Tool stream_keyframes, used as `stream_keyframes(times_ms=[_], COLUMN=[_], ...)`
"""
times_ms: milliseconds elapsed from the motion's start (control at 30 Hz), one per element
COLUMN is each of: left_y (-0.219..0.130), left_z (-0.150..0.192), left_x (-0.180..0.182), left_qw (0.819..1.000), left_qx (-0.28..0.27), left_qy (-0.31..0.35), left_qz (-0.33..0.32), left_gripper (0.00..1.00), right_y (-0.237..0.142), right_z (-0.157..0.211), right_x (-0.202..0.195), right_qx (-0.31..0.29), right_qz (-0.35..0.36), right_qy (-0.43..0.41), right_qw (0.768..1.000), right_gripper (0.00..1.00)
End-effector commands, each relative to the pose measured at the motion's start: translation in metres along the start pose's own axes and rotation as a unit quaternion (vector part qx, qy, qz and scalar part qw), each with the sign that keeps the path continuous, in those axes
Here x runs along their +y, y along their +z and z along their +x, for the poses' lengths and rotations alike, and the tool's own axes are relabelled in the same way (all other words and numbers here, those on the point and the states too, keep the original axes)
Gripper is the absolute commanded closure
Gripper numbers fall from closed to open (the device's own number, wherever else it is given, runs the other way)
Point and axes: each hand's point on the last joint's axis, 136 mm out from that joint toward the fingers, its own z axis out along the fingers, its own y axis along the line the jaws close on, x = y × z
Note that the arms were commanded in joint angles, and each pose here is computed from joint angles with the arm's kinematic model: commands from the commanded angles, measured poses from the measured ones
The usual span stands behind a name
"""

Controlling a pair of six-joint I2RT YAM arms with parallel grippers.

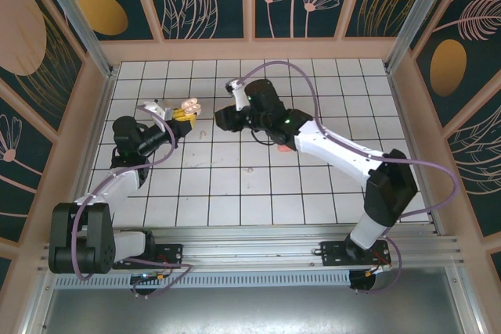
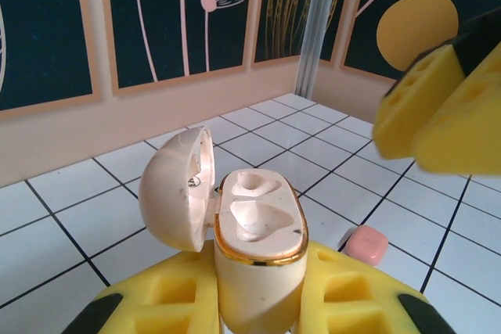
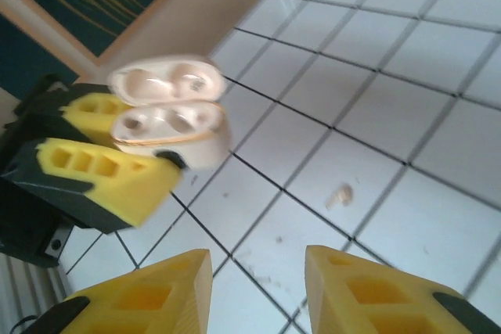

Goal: Insert wireless bluetooth earbuds into charging case

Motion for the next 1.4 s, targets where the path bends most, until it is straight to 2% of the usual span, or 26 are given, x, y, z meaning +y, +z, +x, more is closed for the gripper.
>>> stream_keyframes(times_ms=[0,233,500,700,933,1367], left_y=[-0.001,0.001,0.002,0.001,0.001,0.000], left_z=[0.001,0.007,0.009,0.006,0.003,0.002], left_x=[0.003,0.004,0.006,0.005,0.004,0.003], left_qw=[1.000,1.000,1.000,1.000,1.000,1.000], left_qx=[0.000,0.006,0.011,0.010,0.008,0.011], left_qy=[0.003,-0.002,-0.004,0.003,0.003,0.012], left_qz=[-0.009,-0.005,-0.007,-0.008,-0.004,-0.005], left_gripper=[0.89,0.89,0.88,0.88,0.88,0.88], right_y=[-0.021,-0.015,-0.012,-0.018,-0.022,0.009], right_z=[0.030,0.118,0.170,0.194,0.197,0.204], right_x=[-0.031,-0.055,-0.071,-0.085,-0.105,-0.097], right_qx=[0.065,0.196,0.263,0.285,0.302,0.336], right_qz=[0.053,0.115,0.165,0.196,0.240,0.216], right_qy=[0.140,0.279,0.347,0.372,0.348,0.325], right_qw=[0.987,0.933,0.885,0.861,0.855,0.857], right_gripper=[0.63,0.63,0.61,0.60,0.60,0.61])
